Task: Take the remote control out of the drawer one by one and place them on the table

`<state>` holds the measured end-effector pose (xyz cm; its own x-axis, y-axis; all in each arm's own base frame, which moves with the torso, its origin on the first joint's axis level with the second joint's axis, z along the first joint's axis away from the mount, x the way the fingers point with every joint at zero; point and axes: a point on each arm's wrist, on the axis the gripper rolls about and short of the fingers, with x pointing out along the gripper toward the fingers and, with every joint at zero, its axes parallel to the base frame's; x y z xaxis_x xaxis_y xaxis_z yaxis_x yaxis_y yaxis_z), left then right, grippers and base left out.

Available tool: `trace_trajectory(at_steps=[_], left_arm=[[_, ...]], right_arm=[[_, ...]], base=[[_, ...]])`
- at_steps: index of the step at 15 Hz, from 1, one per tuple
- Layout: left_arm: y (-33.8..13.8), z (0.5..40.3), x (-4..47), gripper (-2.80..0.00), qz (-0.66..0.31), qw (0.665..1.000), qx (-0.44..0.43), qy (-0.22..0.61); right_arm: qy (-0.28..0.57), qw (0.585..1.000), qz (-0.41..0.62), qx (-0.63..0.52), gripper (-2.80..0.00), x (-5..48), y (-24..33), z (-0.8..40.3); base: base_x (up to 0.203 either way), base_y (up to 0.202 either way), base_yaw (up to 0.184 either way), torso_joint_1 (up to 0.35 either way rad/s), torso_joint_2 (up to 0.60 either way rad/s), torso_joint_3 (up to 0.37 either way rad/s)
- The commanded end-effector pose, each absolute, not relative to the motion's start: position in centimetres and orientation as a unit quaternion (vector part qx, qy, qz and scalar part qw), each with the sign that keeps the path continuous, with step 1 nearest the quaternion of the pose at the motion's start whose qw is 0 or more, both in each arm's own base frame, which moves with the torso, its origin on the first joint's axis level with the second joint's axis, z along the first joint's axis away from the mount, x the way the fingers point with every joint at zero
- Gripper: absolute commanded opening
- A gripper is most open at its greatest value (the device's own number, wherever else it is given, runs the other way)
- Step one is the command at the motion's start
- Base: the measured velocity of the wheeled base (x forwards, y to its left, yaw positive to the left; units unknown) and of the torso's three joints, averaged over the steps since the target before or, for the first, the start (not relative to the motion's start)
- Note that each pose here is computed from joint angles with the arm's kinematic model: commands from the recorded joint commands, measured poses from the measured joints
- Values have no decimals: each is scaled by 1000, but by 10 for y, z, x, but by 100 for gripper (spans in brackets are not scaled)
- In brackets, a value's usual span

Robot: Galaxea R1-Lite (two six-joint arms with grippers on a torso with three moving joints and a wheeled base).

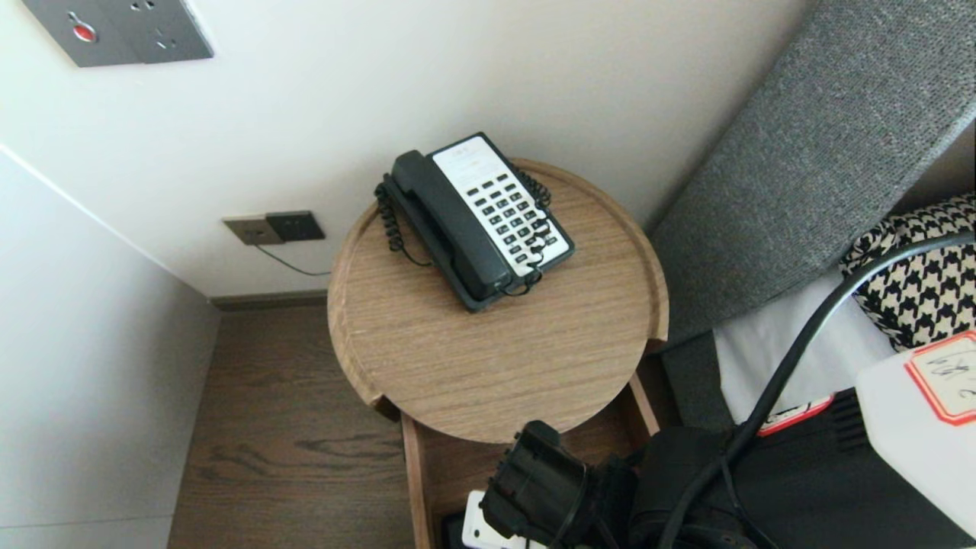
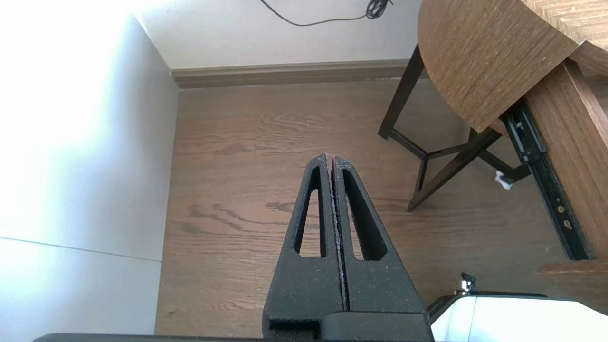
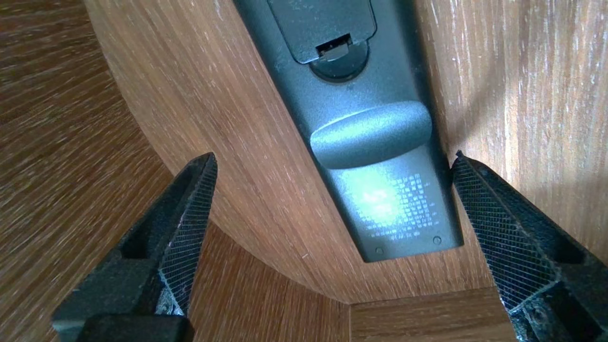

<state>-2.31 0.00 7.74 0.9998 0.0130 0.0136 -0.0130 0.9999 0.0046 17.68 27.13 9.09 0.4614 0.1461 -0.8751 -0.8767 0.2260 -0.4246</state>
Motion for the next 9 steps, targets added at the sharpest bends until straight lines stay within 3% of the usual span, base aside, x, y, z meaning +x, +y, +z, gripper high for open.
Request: trace_trajectory(at_steps=[1,3,4,9], left_arm=[[0,77,-23,-280,7,1000,2,-8],[0,77,-23,-280,7,1000,2,-8],[0,77,-23,-280,7,1000,2,-8],[0,77,-23,-280,7,1000,2,-8]], right_arm=[[367,690,369,-504,0,177,272,89],[368,689,369,-504,0,177,272,87],[368,688,369,-504,-280,177,272,87],[371,690,366,-503,-280,180,270,87]], base=[[0,0,0,0,0,0],[0,0,0,0,0,0],[0,0,0,0,0,0],[0,0,0,0,0,0]])
